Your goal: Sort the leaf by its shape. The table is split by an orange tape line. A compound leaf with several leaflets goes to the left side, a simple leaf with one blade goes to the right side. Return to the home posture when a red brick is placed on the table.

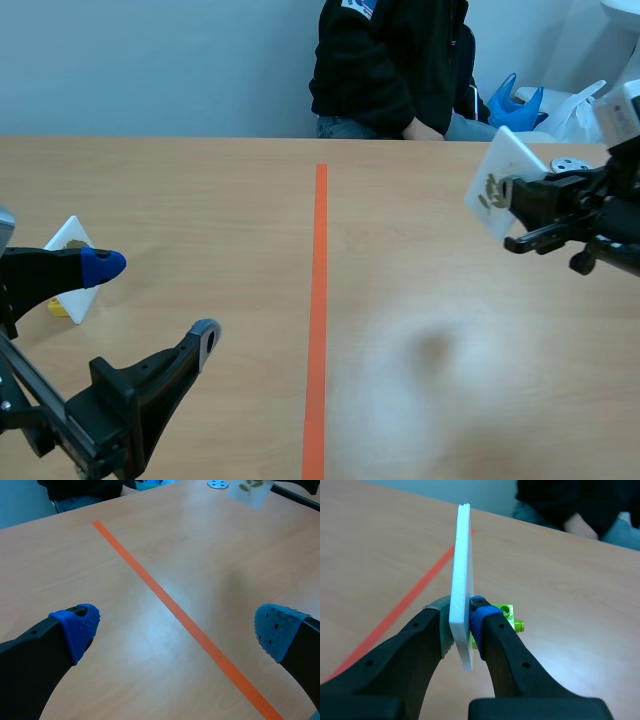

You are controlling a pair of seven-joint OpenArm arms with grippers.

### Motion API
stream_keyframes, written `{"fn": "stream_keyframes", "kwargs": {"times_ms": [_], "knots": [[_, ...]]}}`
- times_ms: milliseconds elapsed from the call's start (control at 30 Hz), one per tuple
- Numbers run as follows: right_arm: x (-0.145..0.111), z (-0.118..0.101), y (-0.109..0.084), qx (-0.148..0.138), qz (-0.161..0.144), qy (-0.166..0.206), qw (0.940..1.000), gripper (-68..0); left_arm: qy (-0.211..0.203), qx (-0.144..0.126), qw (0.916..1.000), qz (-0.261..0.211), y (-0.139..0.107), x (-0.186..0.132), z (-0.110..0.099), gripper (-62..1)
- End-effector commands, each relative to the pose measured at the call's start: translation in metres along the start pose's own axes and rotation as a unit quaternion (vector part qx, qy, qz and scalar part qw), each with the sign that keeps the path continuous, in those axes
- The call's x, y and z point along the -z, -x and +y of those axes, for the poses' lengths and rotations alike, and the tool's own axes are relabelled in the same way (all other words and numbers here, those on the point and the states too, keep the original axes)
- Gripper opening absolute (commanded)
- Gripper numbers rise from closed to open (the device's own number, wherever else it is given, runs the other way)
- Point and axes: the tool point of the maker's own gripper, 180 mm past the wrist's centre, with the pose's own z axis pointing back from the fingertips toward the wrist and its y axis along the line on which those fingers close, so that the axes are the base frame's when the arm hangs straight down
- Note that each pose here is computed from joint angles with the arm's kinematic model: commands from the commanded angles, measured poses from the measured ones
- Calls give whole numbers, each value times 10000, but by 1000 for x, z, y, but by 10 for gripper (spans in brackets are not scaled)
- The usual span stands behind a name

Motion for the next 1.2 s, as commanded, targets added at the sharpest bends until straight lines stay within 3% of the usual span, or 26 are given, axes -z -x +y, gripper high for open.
{"fn": "stream_keyframes", "kwargs": {"times_ms": [0, 100, 233, 633, 833, 1167], "knots": [[-4, -13, -13, -19, -188, 121, 9997, -660, 3, 23, 9999, -136, -8, 1, 1, 14], [-13, -41, -15, -35, -165, 563, 9983, -660, 3, 23, 9999, -136, -8, 1, 1, 14], [-20, -73, 0, 251, -71, 1139, 9932, -660, 3, 22, 9999, -134, -8, 0, 1, 14], [-16, -142, 42, 787, 129, 2034, 9758, -661, 4, 25, 9999, -135, -8, 1, 1, 14], [-13, -157, 64, 813, 242, 2362, 9680, -664, 3, 23, 9999, -137, -8, 1, 1, 14], [-4, -138, 86, 660, 500, 2119, 9738, -645, 10, 36, 9999, -129, -8, 0, 1, 14]]}}
